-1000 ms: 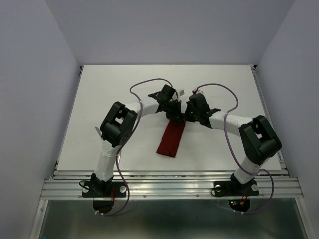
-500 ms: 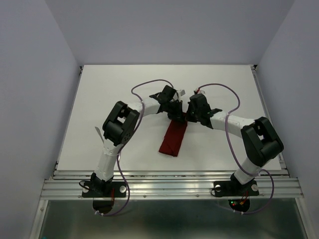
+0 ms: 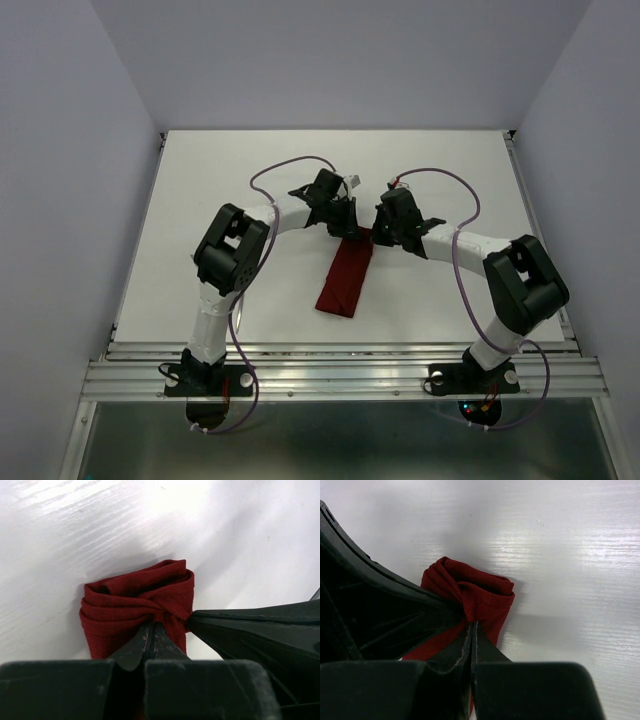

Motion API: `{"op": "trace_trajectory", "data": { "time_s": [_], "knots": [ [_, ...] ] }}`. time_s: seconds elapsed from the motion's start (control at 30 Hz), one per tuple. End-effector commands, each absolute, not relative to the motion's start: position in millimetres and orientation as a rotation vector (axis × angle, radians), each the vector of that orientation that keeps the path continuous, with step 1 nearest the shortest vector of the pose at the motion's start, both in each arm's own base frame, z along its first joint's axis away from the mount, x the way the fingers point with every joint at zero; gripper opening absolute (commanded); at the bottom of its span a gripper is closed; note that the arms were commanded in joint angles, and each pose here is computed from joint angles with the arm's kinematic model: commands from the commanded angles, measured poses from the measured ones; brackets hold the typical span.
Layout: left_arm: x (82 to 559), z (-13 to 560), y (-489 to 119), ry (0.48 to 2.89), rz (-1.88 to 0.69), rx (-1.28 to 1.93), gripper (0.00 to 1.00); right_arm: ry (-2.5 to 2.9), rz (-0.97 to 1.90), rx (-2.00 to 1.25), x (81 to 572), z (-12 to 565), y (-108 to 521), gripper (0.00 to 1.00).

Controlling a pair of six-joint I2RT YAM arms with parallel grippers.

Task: Fold the napkin into a case and place the utensils inside
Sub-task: Stuff the top corner of the smaller-rectangle-folded napkin into the folded napkin.

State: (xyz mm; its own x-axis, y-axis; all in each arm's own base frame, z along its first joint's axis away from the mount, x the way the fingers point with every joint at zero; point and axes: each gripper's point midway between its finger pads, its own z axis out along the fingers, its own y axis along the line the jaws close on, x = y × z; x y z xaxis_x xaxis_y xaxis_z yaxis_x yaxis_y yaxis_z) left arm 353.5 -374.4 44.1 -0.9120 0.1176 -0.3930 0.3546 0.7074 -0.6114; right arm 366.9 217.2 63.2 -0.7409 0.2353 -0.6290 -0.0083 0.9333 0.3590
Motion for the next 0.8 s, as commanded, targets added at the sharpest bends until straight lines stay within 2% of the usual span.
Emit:
{"op": "trace_trajectory", "data": {
  "time_s": [0.0, 0.77],
  "knots": [
    [359.4, 78.7, -375.2, 2.495, -1.054, 0.375, 0.00, 2.326, 0.474, 0.160, 369.6, 79.0, 221.4, 0.01],
    [360.9, 81.5, -390.9, 2.478, -1.168, 0.367, 0.00, 2.318, 0.495, 0.162, 371.7, 84.0, 225.1, 0.01]
  ]
}}
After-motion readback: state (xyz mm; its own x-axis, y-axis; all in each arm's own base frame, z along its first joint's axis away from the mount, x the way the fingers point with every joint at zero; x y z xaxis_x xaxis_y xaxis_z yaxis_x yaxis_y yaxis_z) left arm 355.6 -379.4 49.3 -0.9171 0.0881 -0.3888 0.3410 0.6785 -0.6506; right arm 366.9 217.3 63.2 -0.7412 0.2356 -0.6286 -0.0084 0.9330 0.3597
